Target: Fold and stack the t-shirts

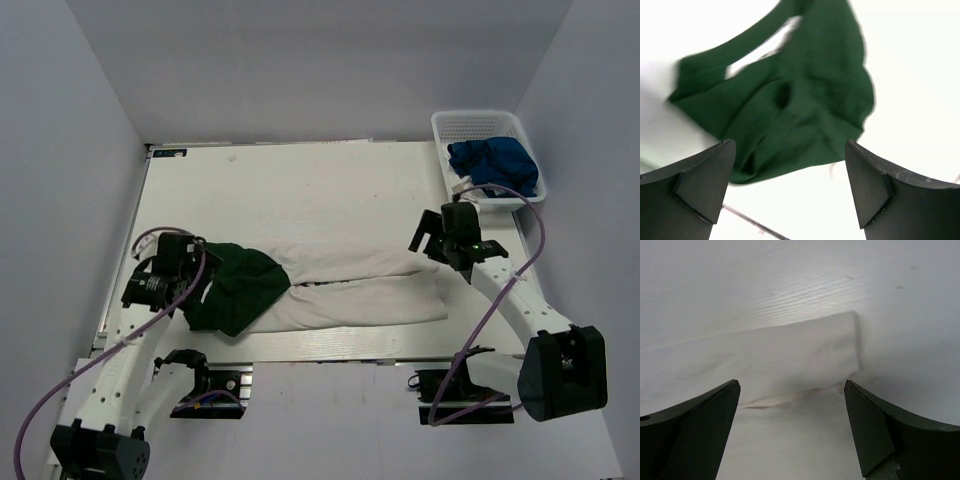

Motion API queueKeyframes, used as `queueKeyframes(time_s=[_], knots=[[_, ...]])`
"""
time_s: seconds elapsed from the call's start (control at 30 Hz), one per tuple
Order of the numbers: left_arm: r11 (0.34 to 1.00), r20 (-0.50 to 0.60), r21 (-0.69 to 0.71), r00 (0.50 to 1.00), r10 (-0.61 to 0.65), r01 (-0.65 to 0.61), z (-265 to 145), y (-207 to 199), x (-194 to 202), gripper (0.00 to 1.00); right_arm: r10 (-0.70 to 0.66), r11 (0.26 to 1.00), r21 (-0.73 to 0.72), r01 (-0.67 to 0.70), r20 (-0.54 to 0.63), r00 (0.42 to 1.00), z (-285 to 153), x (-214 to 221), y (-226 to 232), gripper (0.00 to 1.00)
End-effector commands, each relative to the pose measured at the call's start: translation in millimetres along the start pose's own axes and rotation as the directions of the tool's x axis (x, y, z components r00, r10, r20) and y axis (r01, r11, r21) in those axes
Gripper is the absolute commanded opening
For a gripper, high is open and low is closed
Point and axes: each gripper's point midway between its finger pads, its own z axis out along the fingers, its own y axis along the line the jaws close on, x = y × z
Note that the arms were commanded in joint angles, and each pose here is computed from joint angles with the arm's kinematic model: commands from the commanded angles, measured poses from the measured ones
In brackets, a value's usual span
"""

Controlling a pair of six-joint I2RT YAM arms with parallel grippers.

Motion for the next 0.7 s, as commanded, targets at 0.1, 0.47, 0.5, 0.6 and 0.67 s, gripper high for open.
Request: queueKeyframes(time_s=[0.1, 0.47, 0.5, 0.6, 0.67], knots=[[0.953, -0.105, 0.230, 0.969, 0.225, -0.196, 38, -87, 10, 1.00, -0.172, 0.873, -0.458, 0.168, 0.033, 0.985, -11, -6, 106, 0.90], [0.967, -0.242, 0.062, 0.936, 0.256, -0.248, 66, -47, 37, 1.00, -0.272, 0.890, -0.421, 0.179, -0.174, 0.946, 26, 72, 98, 0.90], [0.967, -0.233, 0.073, 0.938, 0.255, -0.245, 69, -44, 40, 1.00, -0.278, 0.904, -0.390, 0.178, -0.216, 0.936, 34, 85, 89, 0.90], [0.969, -0.241, 0.076, 0.939, 0.247, -0.235, 70, -37, 45, 1.00, -0.261, 0.921, -0.355, 0.160, -0.257, 0.931, 39, 96, 80, 0.90], [0.968, -0.264, 0.034, 0.932, 0.247, -0.247, 76, -27, 50, 1.00, -0.242, 0.931, -0.335, 0.146, -0.266, 0.933, 40, 100, 75, 0.90]])
